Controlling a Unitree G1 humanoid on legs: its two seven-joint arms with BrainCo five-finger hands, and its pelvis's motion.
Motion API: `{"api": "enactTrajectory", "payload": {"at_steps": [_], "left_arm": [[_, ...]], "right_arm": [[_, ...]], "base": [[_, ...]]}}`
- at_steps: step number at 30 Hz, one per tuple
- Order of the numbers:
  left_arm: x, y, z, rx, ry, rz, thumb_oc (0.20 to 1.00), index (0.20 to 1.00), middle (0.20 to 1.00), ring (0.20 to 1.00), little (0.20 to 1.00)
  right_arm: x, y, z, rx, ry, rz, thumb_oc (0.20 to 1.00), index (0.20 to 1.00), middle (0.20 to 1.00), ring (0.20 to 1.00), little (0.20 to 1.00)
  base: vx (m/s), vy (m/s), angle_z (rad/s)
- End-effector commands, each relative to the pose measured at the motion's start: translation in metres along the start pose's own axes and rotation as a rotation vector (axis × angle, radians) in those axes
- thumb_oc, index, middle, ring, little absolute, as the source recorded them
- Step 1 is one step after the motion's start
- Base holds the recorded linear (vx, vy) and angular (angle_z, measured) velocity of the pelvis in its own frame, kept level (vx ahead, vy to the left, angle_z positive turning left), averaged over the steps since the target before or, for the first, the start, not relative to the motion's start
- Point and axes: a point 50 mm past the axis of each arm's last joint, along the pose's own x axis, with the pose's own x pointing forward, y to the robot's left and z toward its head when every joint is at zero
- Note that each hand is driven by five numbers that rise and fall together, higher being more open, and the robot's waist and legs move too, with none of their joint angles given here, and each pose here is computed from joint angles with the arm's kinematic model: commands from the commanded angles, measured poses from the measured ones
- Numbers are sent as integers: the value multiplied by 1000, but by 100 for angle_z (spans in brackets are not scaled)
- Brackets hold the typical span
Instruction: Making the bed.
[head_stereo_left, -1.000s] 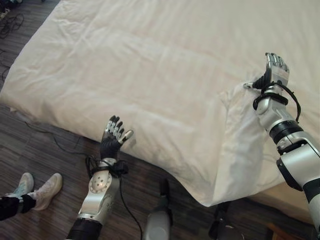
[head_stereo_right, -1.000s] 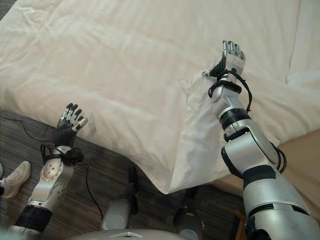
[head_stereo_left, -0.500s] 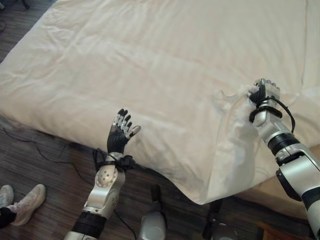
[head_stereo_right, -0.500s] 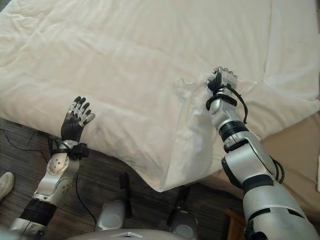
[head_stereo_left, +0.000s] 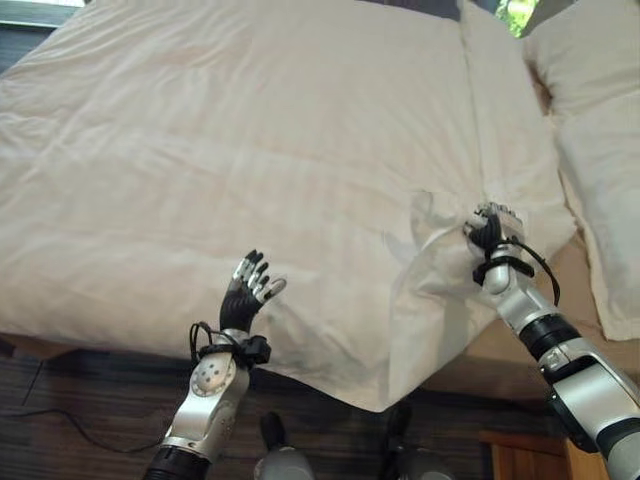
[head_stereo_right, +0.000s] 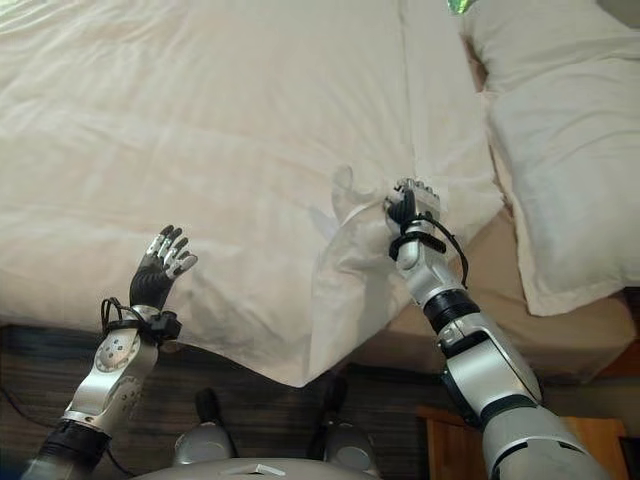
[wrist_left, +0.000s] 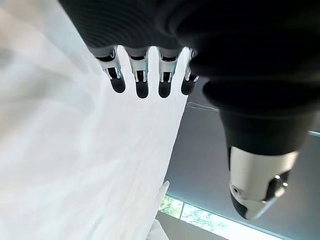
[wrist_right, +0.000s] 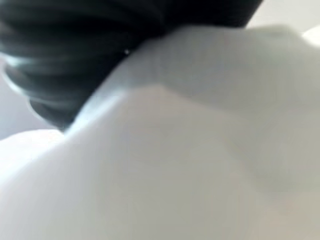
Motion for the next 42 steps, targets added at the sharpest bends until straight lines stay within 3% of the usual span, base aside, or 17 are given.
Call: {"api": "enactTrajectory", "payload": {"at_steps": [1,7,18,25,26,32,37,41,42], "left_arm": [[-2,4,8,-51,-44,6,1000,1000,1000,1000,1000],[-13,15,5,-127,-62,121,1000,1000,1000,1000,1000],[-15,3,-2,-243,-92,177,1000,1000,1000,1000,1000],[-13,-2,-5,-244,-87,164,1000,1000,1000,1000,1000],[-16,-5,-11,-254,-59,164,1000,1000,1000,1000,1000],[-16,-9,-14,-250,-36,119,1000,1000,1000,1000,1000],[-22,-4,-21,-268,6,116,1000,1000,1000,1000,1000],[-24,-7,-22,-250,25,75,1000,1000,1000,1000,1000],[-24,-8,-22,-251,24,75,1000,1000,1000,1000,1000]], "right_arm": [[2,-25,0,-24,-68,-85,200,200,200,200,200],[-13,-26,27,33,-208,-73,200,200,200,200,200],[-44,-22,3,32,-207,4,200,200,200,200,200],[-75,-9,-60,-87,-13,55,200,200,200,200,200],[-91,-5,-91,-131,93,82,200,200,200,200,200],[-124,-8,-159,-316,330,95,200,200,200,200,200],[-127,-34,-195,-526,446,61,200,200,200,200,200],[-101,-94,-210,-648,534,-98,200,200,200,200,200],[-100,-94,-210,-648,533,-99,200,200,200,200,200]], "base": [[-119,-191,-4],[-54,-301,-36],[-129,-216,-19],[-104,-97,3],[16,102,17],[20,69,19],[10,10,-3],[-53,23,-3],[-122,55,-1]]}}
